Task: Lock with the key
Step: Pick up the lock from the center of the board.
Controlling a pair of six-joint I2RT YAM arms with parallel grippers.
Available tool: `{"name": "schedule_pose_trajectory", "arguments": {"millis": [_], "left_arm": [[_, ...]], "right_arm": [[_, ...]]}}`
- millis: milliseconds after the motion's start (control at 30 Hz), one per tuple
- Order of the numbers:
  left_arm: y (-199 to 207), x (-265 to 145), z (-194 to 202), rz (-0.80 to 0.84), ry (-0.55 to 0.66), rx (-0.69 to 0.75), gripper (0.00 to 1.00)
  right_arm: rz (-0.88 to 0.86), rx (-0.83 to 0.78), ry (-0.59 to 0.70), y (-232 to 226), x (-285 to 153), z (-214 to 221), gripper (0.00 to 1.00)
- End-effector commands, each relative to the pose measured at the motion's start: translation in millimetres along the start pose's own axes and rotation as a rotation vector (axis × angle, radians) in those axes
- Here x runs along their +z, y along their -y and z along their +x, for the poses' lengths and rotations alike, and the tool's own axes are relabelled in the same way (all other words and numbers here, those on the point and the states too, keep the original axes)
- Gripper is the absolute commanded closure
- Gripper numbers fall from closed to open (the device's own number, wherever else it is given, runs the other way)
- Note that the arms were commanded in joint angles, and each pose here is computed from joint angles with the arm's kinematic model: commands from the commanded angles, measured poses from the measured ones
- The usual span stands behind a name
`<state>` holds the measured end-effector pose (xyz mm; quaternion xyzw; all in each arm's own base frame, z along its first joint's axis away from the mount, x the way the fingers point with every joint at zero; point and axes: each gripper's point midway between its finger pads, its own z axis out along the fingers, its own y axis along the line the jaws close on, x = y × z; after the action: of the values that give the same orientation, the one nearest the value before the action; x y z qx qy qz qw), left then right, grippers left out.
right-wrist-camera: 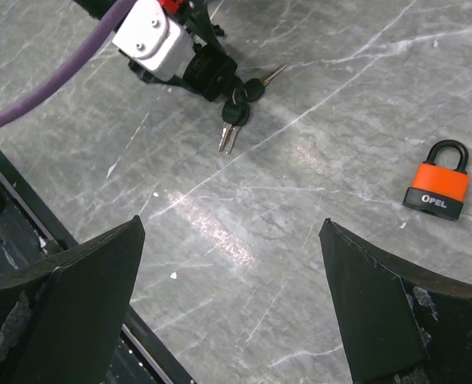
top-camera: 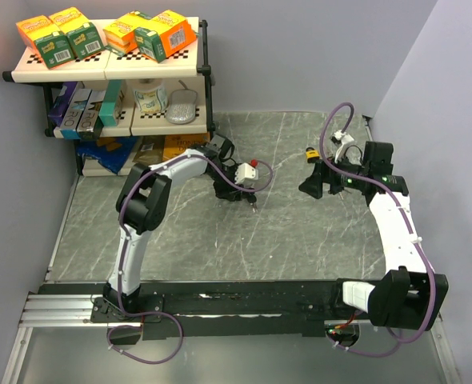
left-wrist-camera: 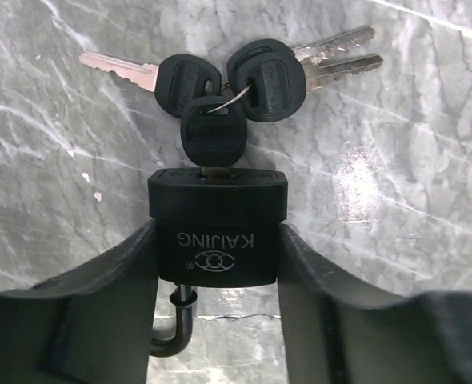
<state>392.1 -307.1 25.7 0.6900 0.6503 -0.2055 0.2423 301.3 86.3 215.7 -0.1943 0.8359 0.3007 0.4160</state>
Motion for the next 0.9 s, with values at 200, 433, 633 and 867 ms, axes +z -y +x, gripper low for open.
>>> {"name": "schedule_pose_trajectory", "arguments": {"millis": [200,433,633,867], "left_arm": [[40,-36,-76,-0.047,0.115,0.130,0.90],[66,-86,-140,-0.164,0.217,0.251,0.99],[94,-120,-189,-0.279,0.279,0.424,0.99],[116,-140,-224,-0.356,0.315,0.562,0.99]], "right_arm": [[-0.139,0.133,-0.066,-19,4,9,0.01],[-0.240,0.221,-0.061,-32,9,11,0.01],[-0.306,0.231,-0.003,-45,11,-5,0.02],[-0.427,0.231,-0.010,-79,15,-11,0.03]]}}
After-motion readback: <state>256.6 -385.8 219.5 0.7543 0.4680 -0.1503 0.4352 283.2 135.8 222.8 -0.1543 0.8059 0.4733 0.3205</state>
